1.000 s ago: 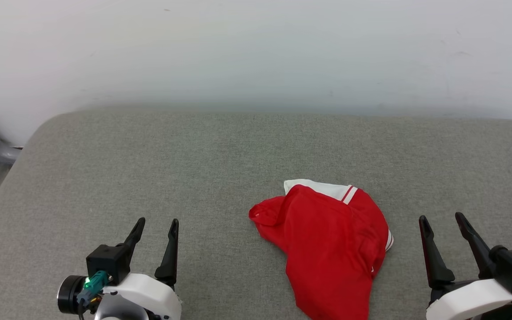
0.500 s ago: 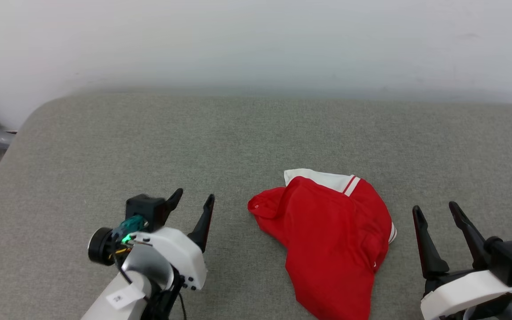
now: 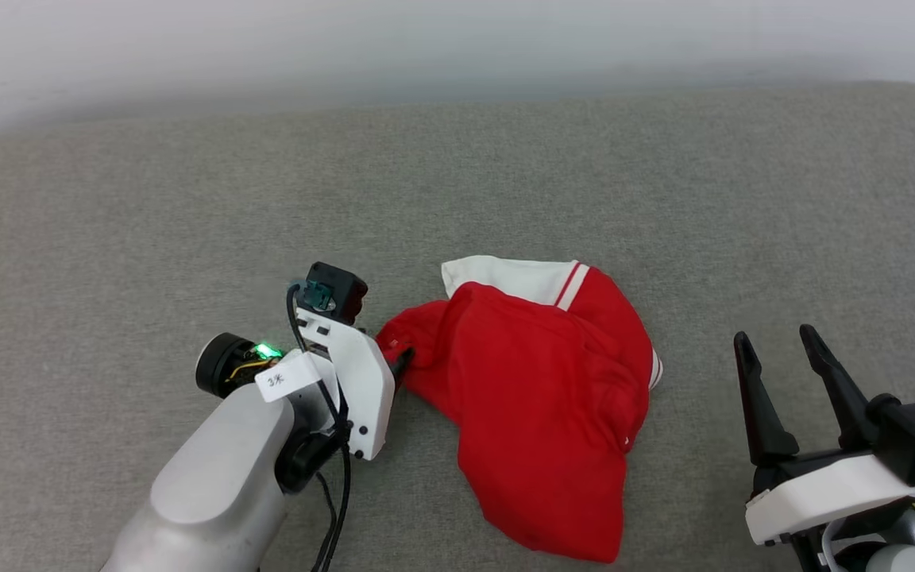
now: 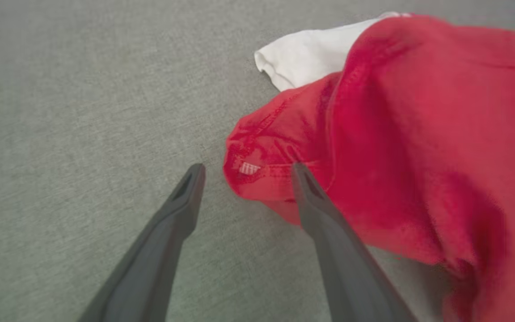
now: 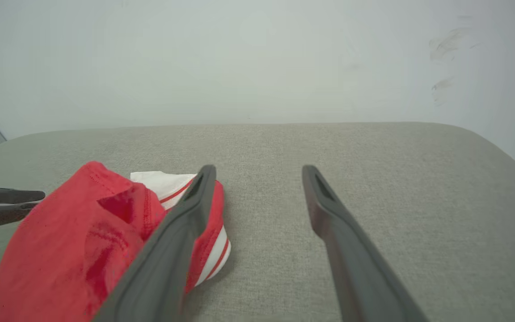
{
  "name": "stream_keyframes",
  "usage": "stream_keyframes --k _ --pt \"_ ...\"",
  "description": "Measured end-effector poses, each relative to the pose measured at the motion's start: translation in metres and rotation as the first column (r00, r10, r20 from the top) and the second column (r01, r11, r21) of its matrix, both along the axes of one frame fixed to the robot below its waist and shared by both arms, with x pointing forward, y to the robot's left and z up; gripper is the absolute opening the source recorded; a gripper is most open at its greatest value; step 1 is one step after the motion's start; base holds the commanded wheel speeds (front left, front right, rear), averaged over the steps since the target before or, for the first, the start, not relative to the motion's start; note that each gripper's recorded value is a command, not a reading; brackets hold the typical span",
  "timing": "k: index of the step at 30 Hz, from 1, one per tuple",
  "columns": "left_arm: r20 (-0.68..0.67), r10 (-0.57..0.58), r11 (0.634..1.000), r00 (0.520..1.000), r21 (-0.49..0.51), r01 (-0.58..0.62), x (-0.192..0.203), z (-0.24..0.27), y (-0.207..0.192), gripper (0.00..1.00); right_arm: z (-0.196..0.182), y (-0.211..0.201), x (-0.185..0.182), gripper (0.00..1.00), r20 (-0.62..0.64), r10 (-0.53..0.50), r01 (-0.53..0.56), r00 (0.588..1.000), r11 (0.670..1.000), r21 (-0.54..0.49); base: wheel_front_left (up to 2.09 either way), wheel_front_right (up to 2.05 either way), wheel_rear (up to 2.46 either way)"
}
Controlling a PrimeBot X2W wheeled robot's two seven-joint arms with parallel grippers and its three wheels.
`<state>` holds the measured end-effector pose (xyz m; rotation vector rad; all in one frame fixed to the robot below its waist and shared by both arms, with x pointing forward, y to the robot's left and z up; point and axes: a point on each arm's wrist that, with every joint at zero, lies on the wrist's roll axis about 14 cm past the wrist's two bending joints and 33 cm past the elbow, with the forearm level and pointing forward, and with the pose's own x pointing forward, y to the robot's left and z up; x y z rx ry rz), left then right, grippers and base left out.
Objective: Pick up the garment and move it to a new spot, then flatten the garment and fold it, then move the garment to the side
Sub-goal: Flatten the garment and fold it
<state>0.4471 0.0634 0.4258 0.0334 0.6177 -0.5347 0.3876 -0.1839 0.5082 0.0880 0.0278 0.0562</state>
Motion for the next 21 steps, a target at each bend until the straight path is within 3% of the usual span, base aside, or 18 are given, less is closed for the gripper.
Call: stream_keyframes --k 9,10,11,12,21 --pt "-0.244 -0.096 0.976 0.965 0.167 0.139 -0.004 -0.054 -0.002 1.00 -0.016 -0.019 0.000 1.00 -0.031 -0.058 0.058 0.998 0.998 0.005 0.00 0.00 0.00" --pt "-0.259 -0.103 0.974 0.961 0.171 0.150 -0.005 -0.056 -0.003 0.56 -0.016 -0.019 0.001 1.00 -0.029 -0.059 0.059 0.998 0.998 0.005 0.00 0.00 0.00" --pt "-0.266 -0.108 0.971 0.958 0.177 0.159 -0.005 -0.056 -0.004 0.05 -0.016 -0.019 0.001 1.00 -0.028 -0.060 0.060 0.998 0.998 0.006 0.00 0.00 0.00" --pt "-0.268 -0.111 0.971 0.957 0.178 0.162 -0.005 -0.057 -0.004 0.00 -0.017 -0.019 0.001 1.00 -0.031 -0.061 0.061 0.998 0.998 0.007 0.00 0.00 0.00" --pt "-0.025 -0.085 0.991 0.996 0.099 0.087 0.019 -0.022 -0.009 0.00 -0.018 -0.016 0.004 1.00 -0.027 -0.052 0.053 0.998 0.998 0.028 0.00 0.00 0.00"
